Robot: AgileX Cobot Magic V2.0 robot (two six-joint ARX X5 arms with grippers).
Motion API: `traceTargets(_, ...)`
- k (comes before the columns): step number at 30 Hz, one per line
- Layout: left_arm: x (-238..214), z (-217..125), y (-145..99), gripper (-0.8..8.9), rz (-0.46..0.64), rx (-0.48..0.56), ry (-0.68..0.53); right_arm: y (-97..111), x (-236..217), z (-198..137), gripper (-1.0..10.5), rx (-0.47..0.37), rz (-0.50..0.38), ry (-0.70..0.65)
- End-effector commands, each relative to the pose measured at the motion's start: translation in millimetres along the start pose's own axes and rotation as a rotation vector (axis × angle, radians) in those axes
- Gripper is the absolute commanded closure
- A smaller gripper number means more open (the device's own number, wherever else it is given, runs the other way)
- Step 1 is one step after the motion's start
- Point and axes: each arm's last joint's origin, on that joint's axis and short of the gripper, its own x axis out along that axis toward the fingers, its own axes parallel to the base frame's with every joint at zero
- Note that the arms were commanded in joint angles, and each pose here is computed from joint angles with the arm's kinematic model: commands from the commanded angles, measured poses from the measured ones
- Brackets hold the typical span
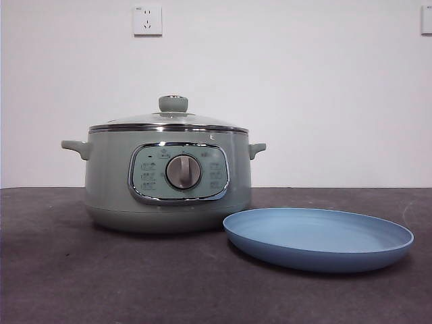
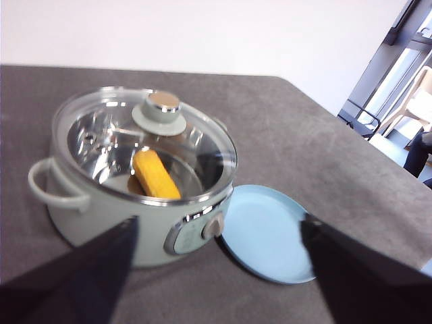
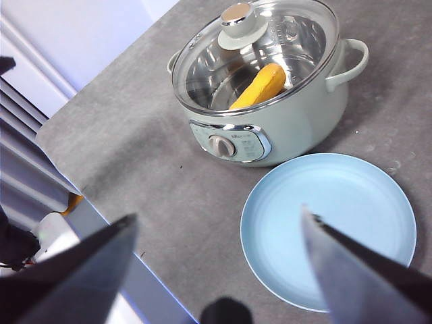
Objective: Take the corn out from the steamer,put the corn on the plate,close the lid
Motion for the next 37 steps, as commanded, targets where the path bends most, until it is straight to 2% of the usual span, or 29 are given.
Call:
traceTargets(1, 5, 4, 3, 2.53, -0.009, 0.019, -0.009, 0, 0, 0, 3.3, 0.004, -0.001, -0.002)
traceTargets(9, 38, 22, 21, 2.53, -0.043, 0.048, -0.025, 0, 0, 0, 3.3, 0.004, -0.001, -0.002)
traceTargets(15, 77, 53, 30, 2.53, -0.057, 0.071, -0.009, 0, 0, 0, 3.3, 0.004, -0.002, -0.002)
traceTargets(23, 147, 83, 32, 2.54, -0.018, 0.206, 0.061, 0, 0, 0, 3.3, 0.004, -0.002, -0.002)
traceTargets(30, 209, 80, 35, 2.54, 0.011, 0.286, 0.078, 0, 0, 0, 3.3, 0.004, -0.002, -0.002)
traceTargets(37, 253, 57, 39, 2.54, 0.031, 0.331, 0.104, 0, 0, 0, 3.3, 0.004, -0.002, -0.001)
